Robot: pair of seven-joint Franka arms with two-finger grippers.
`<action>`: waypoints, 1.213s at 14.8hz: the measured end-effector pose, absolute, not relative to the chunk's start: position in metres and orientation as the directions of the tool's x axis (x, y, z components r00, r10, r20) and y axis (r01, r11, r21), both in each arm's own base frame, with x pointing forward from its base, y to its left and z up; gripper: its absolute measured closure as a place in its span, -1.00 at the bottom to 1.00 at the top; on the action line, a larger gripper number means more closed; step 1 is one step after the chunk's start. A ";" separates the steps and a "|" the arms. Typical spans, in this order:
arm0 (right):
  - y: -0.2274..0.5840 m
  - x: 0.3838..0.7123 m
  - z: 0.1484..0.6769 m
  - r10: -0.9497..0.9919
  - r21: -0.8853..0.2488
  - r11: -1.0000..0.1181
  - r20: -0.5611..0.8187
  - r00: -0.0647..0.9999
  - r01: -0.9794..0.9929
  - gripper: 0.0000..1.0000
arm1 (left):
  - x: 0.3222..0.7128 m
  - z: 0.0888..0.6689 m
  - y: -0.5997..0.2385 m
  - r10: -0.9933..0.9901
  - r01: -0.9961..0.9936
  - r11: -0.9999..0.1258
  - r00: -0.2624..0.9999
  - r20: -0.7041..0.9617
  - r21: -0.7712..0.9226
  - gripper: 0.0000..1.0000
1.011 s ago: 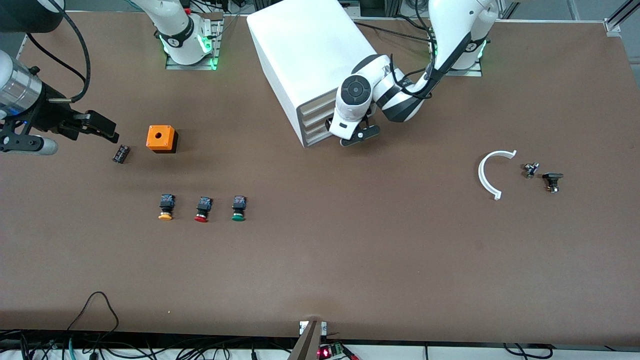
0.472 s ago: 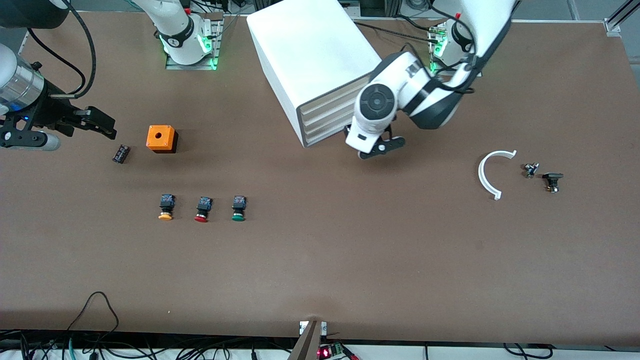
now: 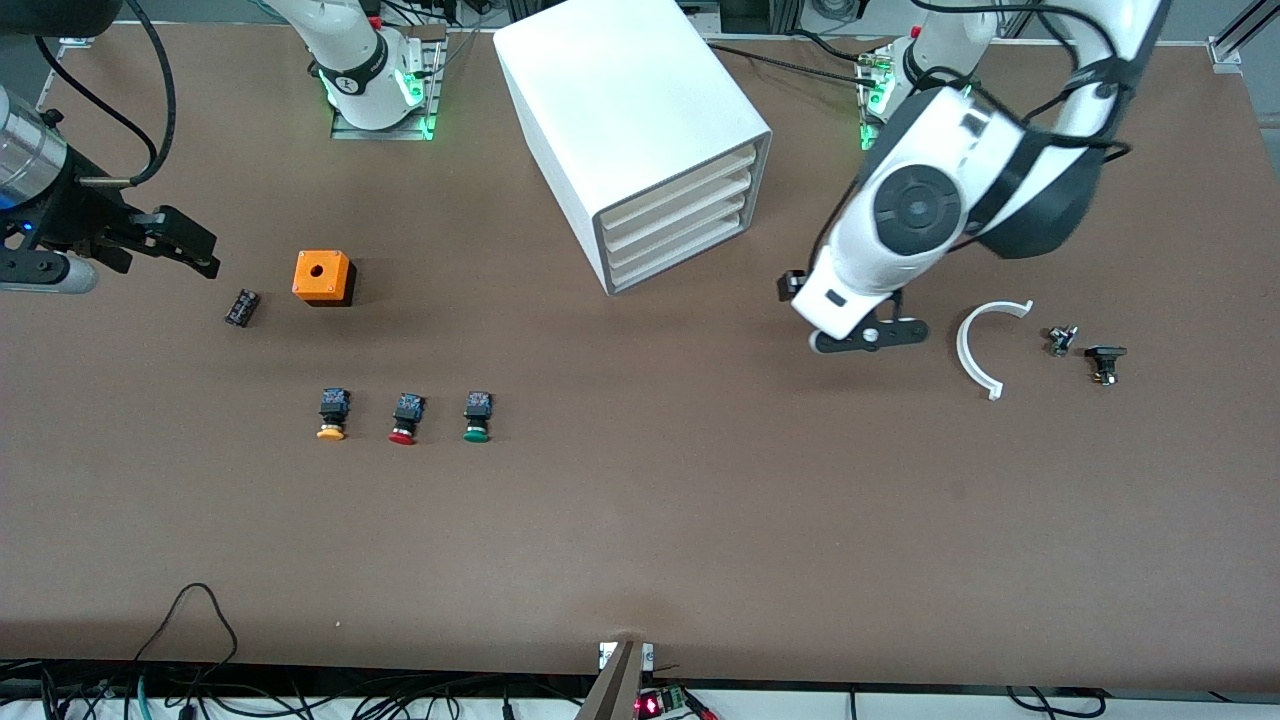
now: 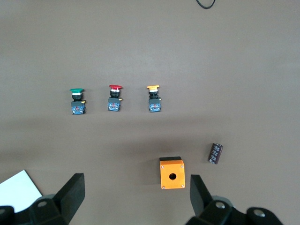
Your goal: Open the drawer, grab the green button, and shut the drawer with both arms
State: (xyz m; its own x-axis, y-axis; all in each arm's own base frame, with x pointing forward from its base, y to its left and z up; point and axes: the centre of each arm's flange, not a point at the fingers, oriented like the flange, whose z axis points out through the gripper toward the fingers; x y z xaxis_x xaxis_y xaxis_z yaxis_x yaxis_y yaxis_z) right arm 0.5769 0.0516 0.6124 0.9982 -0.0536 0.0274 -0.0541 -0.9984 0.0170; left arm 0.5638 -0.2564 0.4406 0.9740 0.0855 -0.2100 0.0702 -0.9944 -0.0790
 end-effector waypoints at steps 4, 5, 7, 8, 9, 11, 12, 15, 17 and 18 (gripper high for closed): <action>0.051 0.577 0.613 -0.054 0.017 -0.998 0.029 0.998 -0.055 -0.99 | 0.588 0.497 -0.154 -0.084 -0.092 -0.994 0.988 -0.128 -0.055 -1.00; 0.051 0.577 0.613 -0.054 0.017 -0.998 0.028 0.998 -0.054 -0.99 | 0.590 0.510 -0.126 -0.109 -0.114 -0.993 0.987 -0.115 -0.042 -1.00; 0.051 0.577 0.613 -0.053 0.017 -0.998 0.028 0.998 -0.054 -0.99 | 0.588 0.532 -0.076 -0.147 -0.147 -0.989 0.985 -0.089 0.004 -1.00; 0.051 0.577 0.612 -0.053 0.017 -0.998 0.028 0.998 -0.054 -0.99 | 0.585 0.540 -0.057 -0.167 -0.165 -0.986 0.983 -0.075 0.026 -1.00; 0.051 0.577 0.612 -0.053 0.017 -0.998 0.027 0.998 -0.054 -0.99 | 0.581 0.548 -0.045 -0.178 -0.176 -0.983 0.982 -0.060 0.046 -1.00; 0.051 0.578 0.612 -0.053 0.017 -0.998 0.027 0.998 -0.054 -0.99 | 0.572 0.564 -0.036 -0.179 -0.177 -0.983 0.983 -0.034 0.058 -1.00; 0.051 0.578 0.612 -0.053 0.017 -0.998 0.026 0.998 -0.053 -0.99 | 0.568 0.571 -0.037 -0.180 -0.179 -0.982 0.983 -0.024 0.055 -1.00; 0.051 0.578 0.612 -0.053 0.017 -0.998 0.027 0.998 -0.053 -0.99 | 0.560 0.573 -0.041 -0.183 -0.181 -0.982 0.983 -0.024 0.053 -1.00; 0.051 0.578 0.612 -0.053 0.017 -0.998 0.027 0.998 -0.053 -0.99 | 0.559 0.570 -0.038 -0.178 -0.176 -0.983 0.984 -0.031 0.049 -1.00; 0.051 0.578 0.612 -0.053 0.017 -0.998 0.027 0.998 -0.053 -0.99 | 0.560 0.569 -0.036 -0.174 -0.173 -0.984 0.984 -0.033 0.048 -1.00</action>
